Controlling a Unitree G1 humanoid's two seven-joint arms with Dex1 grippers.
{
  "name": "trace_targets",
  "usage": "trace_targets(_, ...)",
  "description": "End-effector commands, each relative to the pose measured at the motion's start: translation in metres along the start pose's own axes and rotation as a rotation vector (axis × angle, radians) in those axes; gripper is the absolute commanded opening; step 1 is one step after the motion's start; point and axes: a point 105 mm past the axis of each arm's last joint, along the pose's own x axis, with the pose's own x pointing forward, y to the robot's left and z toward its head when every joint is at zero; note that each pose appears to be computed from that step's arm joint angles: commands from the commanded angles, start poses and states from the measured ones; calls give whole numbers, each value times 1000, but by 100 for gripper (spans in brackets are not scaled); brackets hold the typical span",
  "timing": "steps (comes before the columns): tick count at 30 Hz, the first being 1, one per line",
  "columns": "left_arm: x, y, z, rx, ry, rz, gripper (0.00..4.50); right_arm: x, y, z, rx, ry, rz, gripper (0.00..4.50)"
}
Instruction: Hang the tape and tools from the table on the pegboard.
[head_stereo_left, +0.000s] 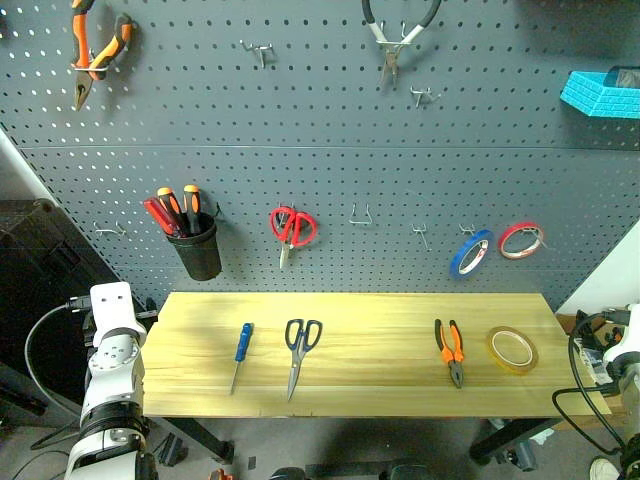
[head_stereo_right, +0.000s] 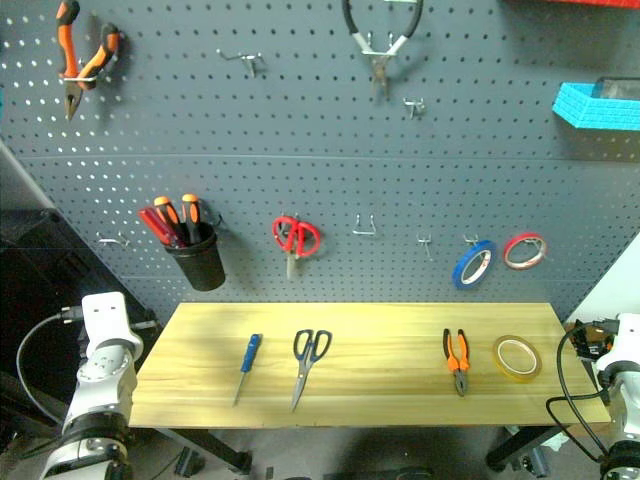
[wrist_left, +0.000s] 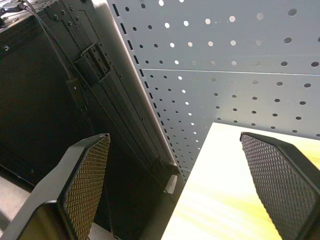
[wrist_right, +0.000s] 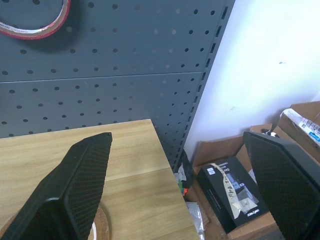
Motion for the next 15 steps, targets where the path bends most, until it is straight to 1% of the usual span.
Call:
trace_targets(1, 1, 5, 24, 49, -97, -5, 443, 2, -8, 24, -17, -70, -17, 450)
trace_targets(5, 0, 9, 23, 71, -104, 11, 443, 2, -5, 23, -27, -68, -4, 450)
trace_targets(8, -3, 11, 15, 51, -79, 8, 443, 0, 2, 21, -48, -59, 36, 450)
trace_targets(10, -8, 6, 13, 48, -78, -22, 443, -2, 12, 19, -69, -50, 88, 450)
trace_targets(12, -14, -8, 13, 27, -74, -87, 443, -5, 26, 20, -96, -42, 150, 450)
trace_targets(15, -25, -28, 16, 58, -65, -165, 443, -12, 44, 27, -118, -36, 213, 450)
